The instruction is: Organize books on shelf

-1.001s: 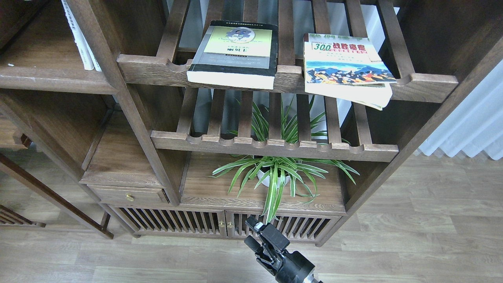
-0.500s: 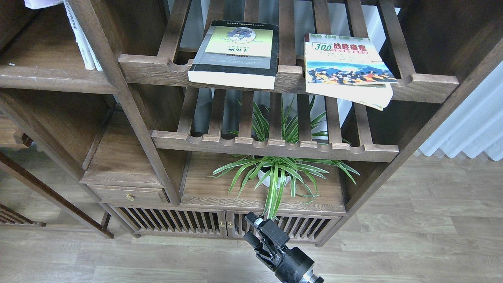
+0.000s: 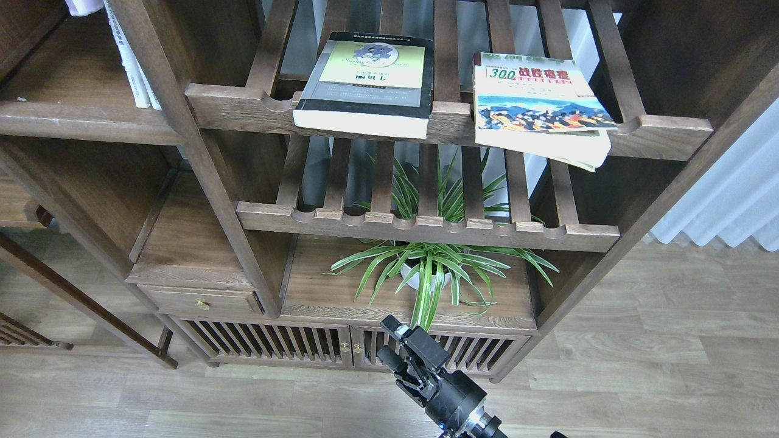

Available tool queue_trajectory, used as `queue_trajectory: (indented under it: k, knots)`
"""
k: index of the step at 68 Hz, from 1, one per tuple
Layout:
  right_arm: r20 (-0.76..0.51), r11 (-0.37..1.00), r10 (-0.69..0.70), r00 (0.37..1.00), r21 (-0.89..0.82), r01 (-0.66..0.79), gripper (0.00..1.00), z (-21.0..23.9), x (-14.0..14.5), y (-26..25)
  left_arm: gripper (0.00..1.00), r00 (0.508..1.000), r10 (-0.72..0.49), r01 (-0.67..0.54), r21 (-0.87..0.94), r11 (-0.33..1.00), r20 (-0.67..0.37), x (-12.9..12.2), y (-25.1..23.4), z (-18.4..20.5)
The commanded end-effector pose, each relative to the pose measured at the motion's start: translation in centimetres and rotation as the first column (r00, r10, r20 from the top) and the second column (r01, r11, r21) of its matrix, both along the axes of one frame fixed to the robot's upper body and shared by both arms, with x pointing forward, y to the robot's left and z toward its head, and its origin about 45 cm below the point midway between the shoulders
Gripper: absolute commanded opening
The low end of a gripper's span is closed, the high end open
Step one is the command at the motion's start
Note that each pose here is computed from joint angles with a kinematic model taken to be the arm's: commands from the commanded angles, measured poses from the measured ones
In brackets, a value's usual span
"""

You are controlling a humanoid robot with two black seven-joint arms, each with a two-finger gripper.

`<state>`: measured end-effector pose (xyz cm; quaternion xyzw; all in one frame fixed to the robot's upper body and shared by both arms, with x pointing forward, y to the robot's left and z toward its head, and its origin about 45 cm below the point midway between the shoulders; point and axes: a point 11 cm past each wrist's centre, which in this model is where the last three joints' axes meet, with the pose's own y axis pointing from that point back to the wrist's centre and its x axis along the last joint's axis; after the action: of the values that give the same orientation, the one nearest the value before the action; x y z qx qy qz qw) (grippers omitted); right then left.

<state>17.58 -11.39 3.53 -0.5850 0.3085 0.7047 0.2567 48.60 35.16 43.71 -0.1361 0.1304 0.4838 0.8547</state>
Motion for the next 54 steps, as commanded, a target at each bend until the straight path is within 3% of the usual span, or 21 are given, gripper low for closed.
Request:
queue_trajectory:
  k: [1,10,19,28,54]
  knots:
    - [-0.001,1.0,-0.003,1.0,0.001,0.003,1.0,0.0,0.0,0.0,0.05,1.0,0.001,-0.001,0.005,1.0,0.014,0.0,0.0,0.6]
    - [-0.003,1.0,-0.004,1.0,0.003,0.004,1.0,0.0,0.0,0.0,0.04,0.999,0.034,-0.036,0.077,0.996,0.023,-0.3,1.1,0.3]
    - [-0.003,1.0,-0.004,1.0,0.003,0.004,1.0,0.0,0.0,0.0,0.04,0.984,0.12,-0.149,0.24,0.959,0.131,-0.9,3.9,1.4]
    - [-0.001,1.0,-0.003,1.0,0.003,0.003,1.0,0.0,0.1,0.0,0.04,0.97,0.127,-0.198,0.36,0.912,0.209,-1.2,4.7,1.4]
    - [0.011,1.0,-0.001,1.0,0.004,0.0,1.0,0.3,0.6,0.1,0.04,0.891,0.086,-0.236,0.293,0.926,0.446,-1.8,3.3,3.7]
